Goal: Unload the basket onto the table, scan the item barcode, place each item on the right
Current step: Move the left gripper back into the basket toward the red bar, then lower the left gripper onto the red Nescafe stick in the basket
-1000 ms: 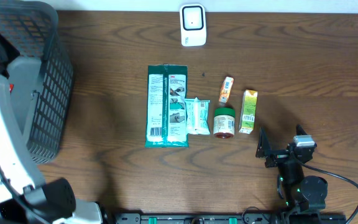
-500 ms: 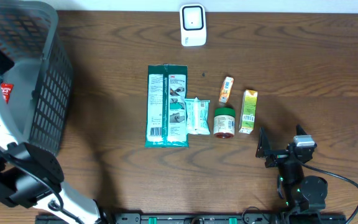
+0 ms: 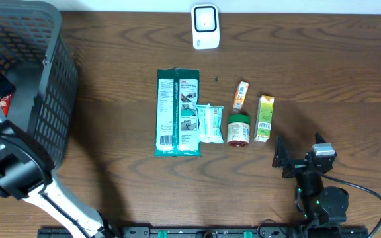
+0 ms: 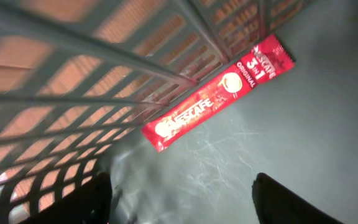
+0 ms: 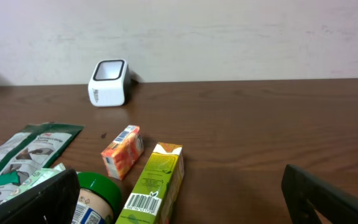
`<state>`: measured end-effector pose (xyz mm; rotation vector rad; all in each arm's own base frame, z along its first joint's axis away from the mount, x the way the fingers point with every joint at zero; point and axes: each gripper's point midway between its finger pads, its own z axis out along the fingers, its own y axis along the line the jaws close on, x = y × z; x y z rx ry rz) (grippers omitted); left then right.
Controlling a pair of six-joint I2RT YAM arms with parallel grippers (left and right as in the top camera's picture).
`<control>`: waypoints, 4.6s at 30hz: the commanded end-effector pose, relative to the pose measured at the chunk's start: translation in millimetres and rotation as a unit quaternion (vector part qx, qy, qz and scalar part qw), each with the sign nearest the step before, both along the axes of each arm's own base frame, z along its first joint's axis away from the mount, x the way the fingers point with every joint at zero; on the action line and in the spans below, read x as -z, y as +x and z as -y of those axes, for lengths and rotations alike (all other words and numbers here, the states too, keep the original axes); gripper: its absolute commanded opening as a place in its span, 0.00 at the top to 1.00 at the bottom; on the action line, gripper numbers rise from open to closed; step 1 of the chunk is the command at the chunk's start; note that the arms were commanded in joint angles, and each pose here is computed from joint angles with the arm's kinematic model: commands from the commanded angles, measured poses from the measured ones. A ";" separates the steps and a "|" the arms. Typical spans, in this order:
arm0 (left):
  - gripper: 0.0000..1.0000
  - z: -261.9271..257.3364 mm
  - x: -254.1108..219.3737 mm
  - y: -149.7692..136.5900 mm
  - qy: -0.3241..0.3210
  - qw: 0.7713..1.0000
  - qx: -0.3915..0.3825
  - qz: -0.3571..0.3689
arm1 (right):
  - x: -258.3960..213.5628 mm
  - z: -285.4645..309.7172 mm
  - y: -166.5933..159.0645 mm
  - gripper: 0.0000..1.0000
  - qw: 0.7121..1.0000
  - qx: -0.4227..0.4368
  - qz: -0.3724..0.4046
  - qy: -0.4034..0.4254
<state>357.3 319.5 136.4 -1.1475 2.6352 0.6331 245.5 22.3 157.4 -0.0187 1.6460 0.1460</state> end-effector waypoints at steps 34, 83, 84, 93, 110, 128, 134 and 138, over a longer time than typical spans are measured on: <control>0.49 -16.3 105.1 10.6 -0.022 0.990 0.125 -0.060 | 0.7 -2.2 -0.4 0.01 1.000 -0.005 -0.001 0.006; 0.42 85.5 240.4 -7.2 -0.254 0.952 0.161 0.053 | 0.8 -2.2 -0.4 0.01 1.000 -0.005 -0.002 0.006; 0.42 90.9 239.8 -6.5 -0.267 0.948 0.163 0.059 | 0.8 -2.2 -0.4 0.01 1.000 -0.005 -0.002 0.006; 0.50 107.5 211.1 9.4 -0.307 0.933 0.148 0.113 | 0.8 -2.2 -0.4 0.01 1.000 -0.005 -0.002 0.006; 0.22 65.6 103.3 9.6 -0.156 0.971 0.137 0.120 | 0.7 -2.2 -0.4 0.01 1.000 -0.005 -0.001 0.006; 0.34 70.6 134.7 -27.5 -0.181 0.979 -0.050 0.086 | 0.8 -2.2 -0.4 0.01 1.000 -0.005 -0.002 0.006; 0.23 56.1 91.5 -0.2 -0.157 0.977 -0.023 0.140 | 0.8 -2.2 -0.4 0.01 1.000 -0.005 -0.002 0.006; 0.15 51.1 43.5 6.7 -0.123 0.975 -0.006 0.184 | 0.8 -2.2 -0.4 0.01 1.000 -0.005 -0.002 0.006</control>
